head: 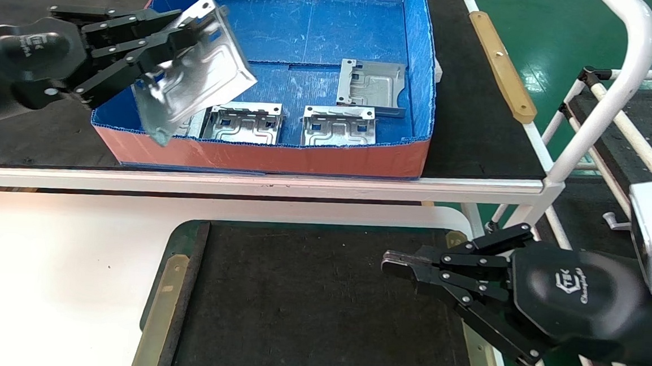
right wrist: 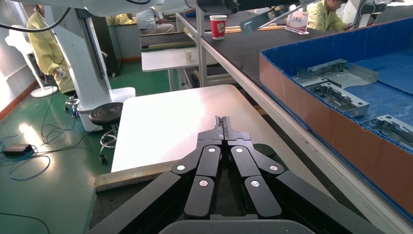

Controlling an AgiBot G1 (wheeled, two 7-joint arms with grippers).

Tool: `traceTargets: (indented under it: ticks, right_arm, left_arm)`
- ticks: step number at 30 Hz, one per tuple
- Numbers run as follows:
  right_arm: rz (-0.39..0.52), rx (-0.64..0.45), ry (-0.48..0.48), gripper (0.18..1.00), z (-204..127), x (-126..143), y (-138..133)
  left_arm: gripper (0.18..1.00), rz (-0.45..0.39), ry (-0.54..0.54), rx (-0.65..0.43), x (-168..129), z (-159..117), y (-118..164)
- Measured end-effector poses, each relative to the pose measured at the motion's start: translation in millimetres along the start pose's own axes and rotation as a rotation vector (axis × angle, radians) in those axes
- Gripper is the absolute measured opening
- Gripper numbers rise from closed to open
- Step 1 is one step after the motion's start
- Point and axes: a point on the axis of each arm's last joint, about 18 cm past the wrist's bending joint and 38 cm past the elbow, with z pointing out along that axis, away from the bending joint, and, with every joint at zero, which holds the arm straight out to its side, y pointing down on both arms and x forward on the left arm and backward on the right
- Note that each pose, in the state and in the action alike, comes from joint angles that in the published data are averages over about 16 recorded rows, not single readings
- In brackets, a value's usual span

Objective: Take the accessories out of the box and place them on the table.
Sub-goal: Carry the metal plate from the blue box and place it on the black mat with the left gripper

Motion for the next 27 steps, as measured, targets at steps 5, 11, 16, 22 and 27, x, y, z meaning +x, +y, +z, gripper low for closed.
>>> traceTargets:
  ticks: [5,11,16,22,27]
  right_arm:
    - [0.0,0.0,0.0,0.191,0,0,0]
    - [0.0,0.0,0.0,0.191,0,0,0]
    - [0.0,0.0,0.0,0.191,0,0,0]
    - [0.0,0.0,0.0,0.191,0,0,0]
    - [0.0,0.0,0.0,0.191,0,0,0]
  left_arm:
    - [0.274,0.01,0.073,0.006,24,-23,-3]
    - [0.274,0.009,0.211,-0.014,75,-42,-1]
    - [0.274,-0.001,0.318,-0.046,116,-51,10]
    - [0.274,0.036,0.4,-0.112,148,-46,44]
    - [0.274,0.117,0.443,-0.165,170,-29,85]
